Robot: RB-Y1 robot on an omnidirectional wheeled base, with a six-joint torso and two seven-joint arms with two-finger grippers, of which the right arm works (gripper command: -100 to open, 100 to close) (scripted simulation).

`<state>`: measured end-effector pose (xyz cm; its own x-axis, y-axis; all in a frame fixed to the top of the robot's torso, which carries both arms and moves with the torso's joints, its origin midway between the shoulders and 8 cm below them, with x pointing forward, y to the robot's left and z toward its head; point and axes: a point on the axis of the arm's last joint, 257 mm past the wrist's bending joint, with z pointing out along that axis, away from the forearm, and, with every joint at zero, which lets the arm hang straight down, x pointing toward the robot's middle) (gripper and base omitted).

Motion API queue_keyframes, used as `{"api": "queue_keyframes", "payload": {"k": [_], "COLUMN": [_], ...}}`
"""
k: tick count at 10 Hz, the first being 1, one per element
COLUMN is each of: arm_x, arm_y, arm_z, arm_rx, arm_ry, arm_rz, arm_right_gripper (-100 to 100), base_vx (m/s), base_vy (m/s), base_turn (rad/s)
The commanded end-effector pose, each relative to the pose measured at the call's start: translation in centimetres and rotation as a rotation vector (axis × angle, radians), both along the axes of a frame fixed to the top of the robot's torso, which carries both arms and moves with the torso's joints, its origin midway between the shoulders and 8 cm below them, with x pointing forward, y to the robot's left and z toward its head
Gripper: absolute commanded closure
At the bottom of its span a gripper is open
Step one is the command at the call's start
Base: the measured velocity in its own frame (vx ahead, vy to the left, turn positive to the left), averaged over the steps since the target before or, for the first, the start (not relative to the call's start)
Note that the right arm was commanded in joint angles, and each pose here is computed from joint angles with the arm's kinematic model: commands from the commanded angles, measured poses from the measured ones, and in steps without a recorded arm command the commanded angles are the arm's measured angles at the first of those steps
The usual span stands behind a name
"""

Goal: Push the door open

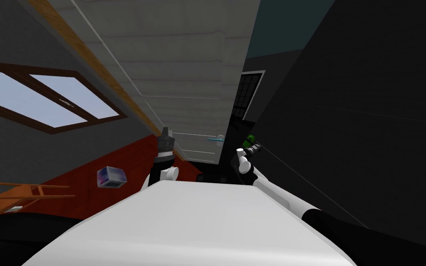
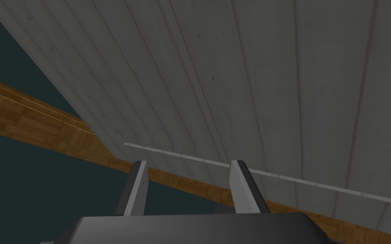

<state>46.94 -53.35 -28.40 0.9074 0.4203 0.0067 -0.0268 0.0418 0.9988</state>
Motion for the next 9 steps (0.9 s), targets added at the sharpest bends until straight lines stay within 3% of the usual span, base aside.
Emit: {"api": "queue_keyframes", "payload": {"k": [1,3,5,6,7,8,9], "arm_x": [-0.5,-0.5,-2.1,-2.1,-3.7,-4.6,-4.6], "arm_y": [-1.7,-1.7,-3.0,-3.0,-4.1,-4.6,-4.6], "arm_z": [1.1,1.1,1.1,1.1,1.1,1.1,1.1], "arm_rx": [-0.021,-0.021,-0.021,-0.021,-0.019,-0.018,-0.018], "arm_ry": [-0.009,-0.009,-0.011,-0.011,-0.012,-0.011,-0.011], "arm_rz": [-0.033,-0.033,-0.093,-0.093,-0.154,-0.184,-0.184], "arm_right_gripper": [100,100,100,100,100,100,100], "base_vx": [0.01,0.019,0.014,0.002,0.002,0.008,0.01], "base_vy": [-0.09,-0.009,-0.046,-0.064,-0.098,-0.125,-0.083], "base_turn": [0.072,-0.029,0.156,0.096,0.279,0.266,0.081]}}
